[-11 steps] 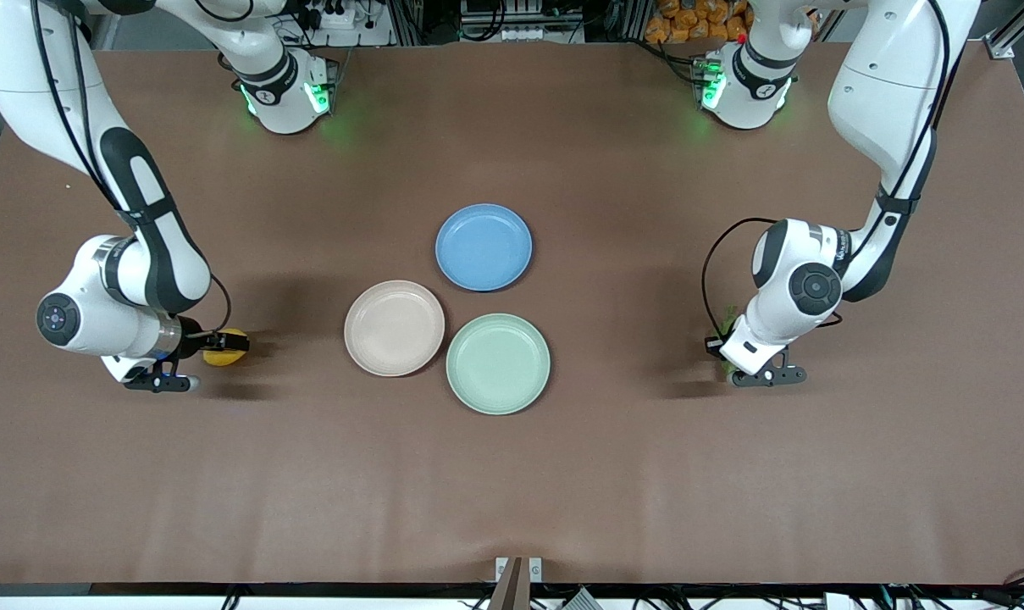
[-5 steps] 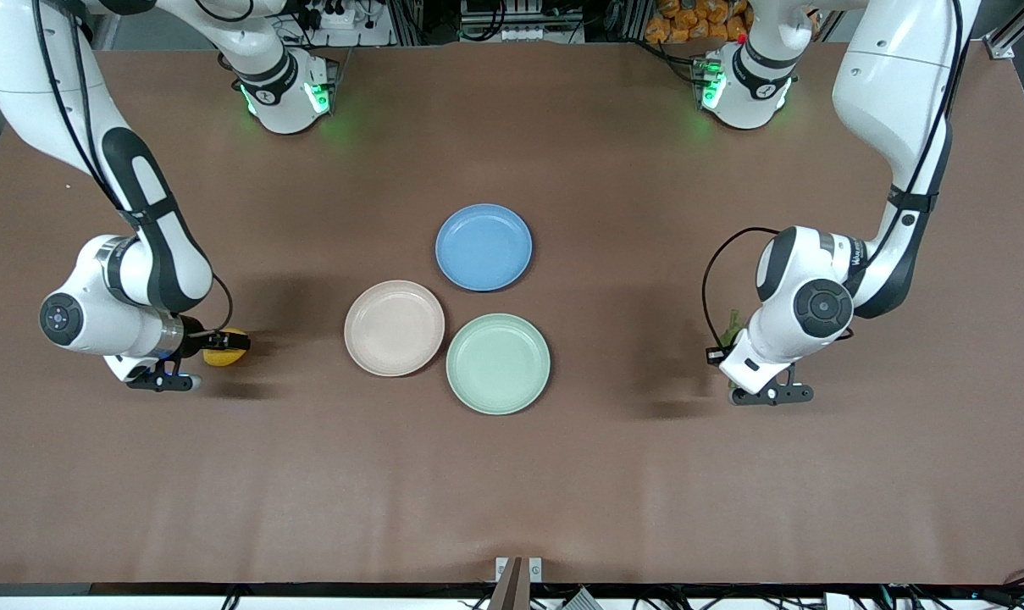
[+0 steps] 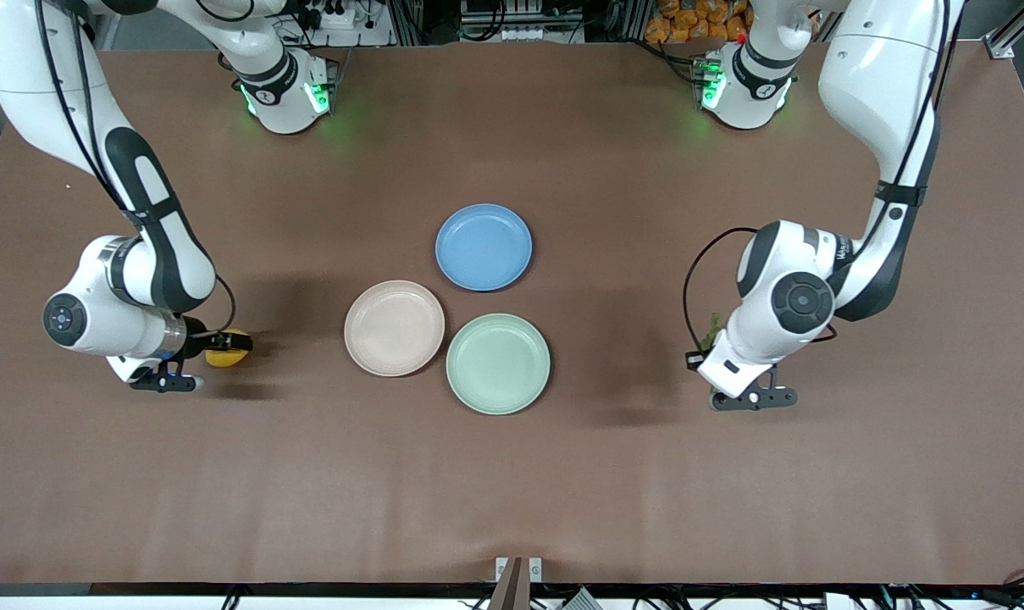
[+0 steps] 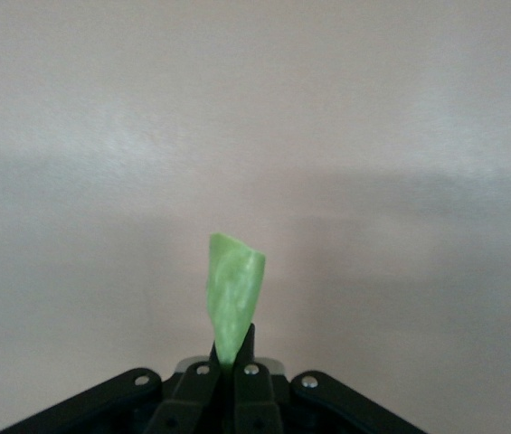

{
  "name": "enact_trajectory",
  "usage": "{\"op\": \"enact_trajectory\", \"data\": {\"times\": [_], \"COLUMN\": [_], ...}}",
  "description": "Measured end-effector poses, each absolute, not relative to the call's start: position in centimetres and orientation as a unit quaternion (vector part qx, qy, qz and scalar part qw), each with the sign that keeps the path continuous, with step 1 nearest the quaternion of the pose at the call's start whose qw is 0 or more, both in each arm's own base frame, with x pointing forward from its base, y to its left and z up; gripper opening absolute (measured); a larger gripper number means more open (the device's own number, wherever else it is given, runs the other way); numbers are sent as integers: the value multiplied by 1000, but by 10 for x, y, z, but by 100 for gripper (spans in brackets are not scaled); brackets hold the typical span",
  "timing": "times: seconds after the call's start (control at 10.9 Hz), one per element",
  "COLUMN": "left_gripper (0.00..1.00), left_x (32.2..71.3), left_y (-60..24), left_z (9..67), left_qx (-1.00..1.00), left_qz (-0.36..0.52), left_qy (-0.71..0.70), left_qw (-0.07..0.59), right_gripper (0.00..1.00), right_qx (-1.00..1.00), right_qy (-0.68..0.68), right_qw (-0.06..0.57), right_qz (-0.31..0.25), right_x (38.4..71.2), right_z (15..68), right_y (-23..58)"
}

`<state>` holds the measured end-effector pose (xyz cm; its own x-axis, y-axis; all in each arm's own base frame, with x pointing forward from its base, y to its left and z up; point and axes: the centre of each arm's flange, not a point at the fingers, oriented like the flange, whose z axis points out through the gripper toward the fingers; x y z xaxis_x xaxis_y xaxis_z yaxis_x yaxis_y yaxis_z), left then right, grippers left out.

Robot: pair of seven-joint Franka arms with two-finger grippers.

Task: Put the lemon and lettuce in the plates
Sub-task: 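Carry the lemon toward the beige plate while the left gripper carries lettuce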

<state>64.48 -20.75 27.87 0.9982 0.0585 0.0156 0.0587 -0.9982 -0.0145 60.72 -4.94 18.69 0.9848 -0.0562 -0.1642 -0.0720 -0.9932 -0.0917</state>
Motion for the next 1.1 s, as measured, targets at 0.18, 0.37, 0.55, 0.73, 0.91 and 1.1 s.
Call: {"op": "enact_trajectory", "data": {"times": [0.18, 0.37, 0.55, 0.73, 0.91, 1.1], "left_gripper": [2, 2, 2, 2, 2, 2], "left_x": [639, 628, 615, 603, 592, 585], "left_y": [-234, -267, -302, -332, -357, -378], "left_z": [284, 288, 294, 300, 302, 301], "left_qx": [-999, -998, -997, -993, -988, -982], "left_qz": [-11, -10, -9, -3, 7, 20], "left_qy": [-48, -57, -81, -111, -144, -178], "left_qw": [4, -7, -17, -35, -48, -64], "right_gripper": [87, 87, 87, 87, 87, 87], "right_qx": [-995, -993, -989, -985, -982, -978], "right_qy": [48, 68, 98, 121, 142, 171], "right_qw": [44, 39, 34, 28, 22, 14], "right_qz": [80, 87, 108, 119, 122, 121], "right_x": [612, 615, 623, 631, 630, 627], "right_z": [190, 194, 212, 231, 235, 238], "right_y": [-19, 11, 43, 70, 92, 123]}}
